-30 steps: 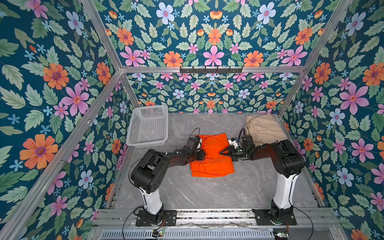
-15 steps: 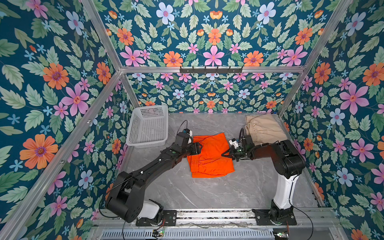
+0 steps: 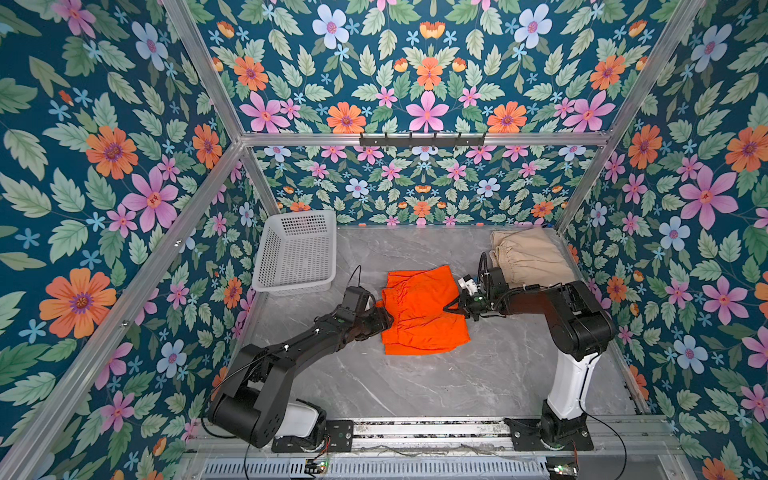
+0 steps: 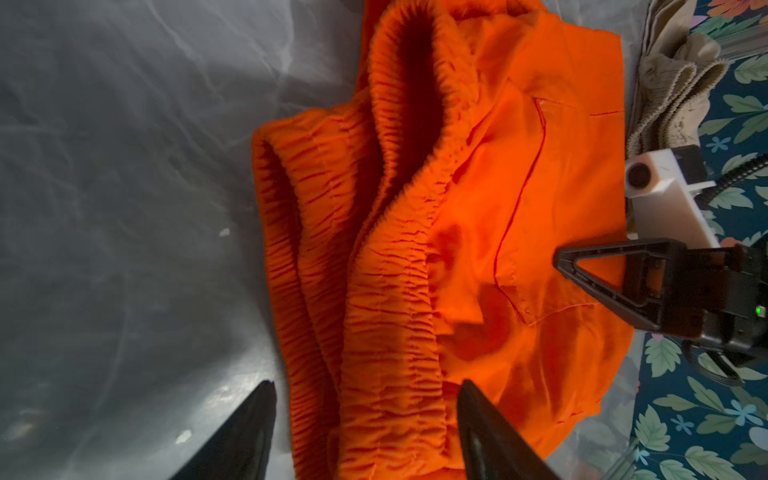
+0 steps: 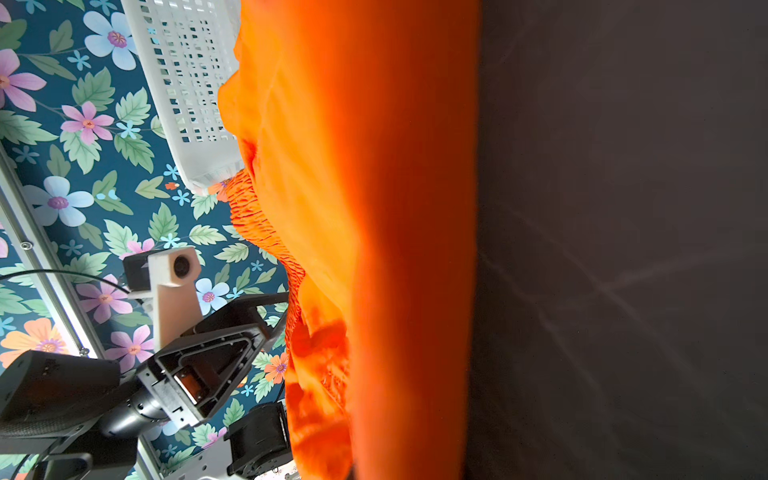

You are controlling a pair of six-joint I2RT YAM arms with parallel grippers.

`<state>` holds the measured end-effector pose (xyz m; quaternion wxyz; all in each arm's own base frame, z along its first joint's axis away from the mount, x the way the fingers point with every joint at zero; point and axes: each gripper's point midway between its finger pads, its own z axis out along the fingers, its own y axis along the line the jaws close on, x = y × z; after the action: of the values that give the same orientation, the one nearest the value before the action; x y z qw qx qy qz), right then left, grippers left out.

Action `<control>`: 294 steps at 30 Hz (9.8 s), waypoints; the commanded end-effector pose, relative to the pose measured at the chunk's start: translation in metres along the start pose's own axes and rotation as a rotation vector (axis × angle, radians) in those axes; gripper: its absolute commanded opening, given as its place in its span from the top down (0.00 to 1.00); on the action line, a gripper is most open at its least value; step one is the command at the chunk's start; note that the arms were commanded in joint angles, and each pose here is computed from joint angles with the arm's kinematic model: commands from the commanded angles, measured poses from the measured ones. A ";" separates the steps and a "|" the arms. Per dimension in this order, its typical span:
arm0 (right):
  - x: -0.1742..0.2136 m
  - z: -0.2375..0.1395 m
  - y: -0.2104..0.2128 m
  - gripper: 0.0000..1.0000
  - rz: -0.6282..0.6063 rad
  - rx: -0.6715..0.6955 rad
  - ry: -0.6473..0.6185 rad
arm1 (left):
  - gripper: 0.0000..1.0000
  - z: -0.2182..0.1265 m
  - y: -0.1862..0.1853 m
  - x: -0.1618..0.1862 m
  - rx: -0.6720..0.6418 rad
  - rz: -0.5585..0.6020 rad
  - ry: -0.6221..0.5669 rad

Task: Fold and stack the shorts

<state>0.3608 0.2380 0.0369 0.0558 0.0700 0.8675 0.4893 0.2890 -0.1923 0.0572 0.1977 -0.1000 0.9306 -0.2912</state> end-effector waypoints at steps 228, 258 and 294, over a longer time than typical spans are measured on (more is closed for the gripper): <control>-0.123 -0.092 -0.009 0.41 -0.047 0.560 -0.211 | 0.43 0.120 -0.157 -0.059 0.377 0.234 -0.090; -0.122 -0.139 -0.031 0.34 -0.082 0.185 -0.176 | 0.46 0.149 -0.112 -0.047 0.205 0.284 -0.029; -0.084 -0.151 0.178 0.97 -0.521 0.183 -0.197 | 0.44 0.099 -0.110 -0.072 0.198 0.258 -0.168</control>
<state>0.4386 0.1856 0.2604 0.2678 -0.1089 0.8880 0.3576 0.4030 -0.3120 0.0662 0.3154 0.0175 0.8830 -0.3472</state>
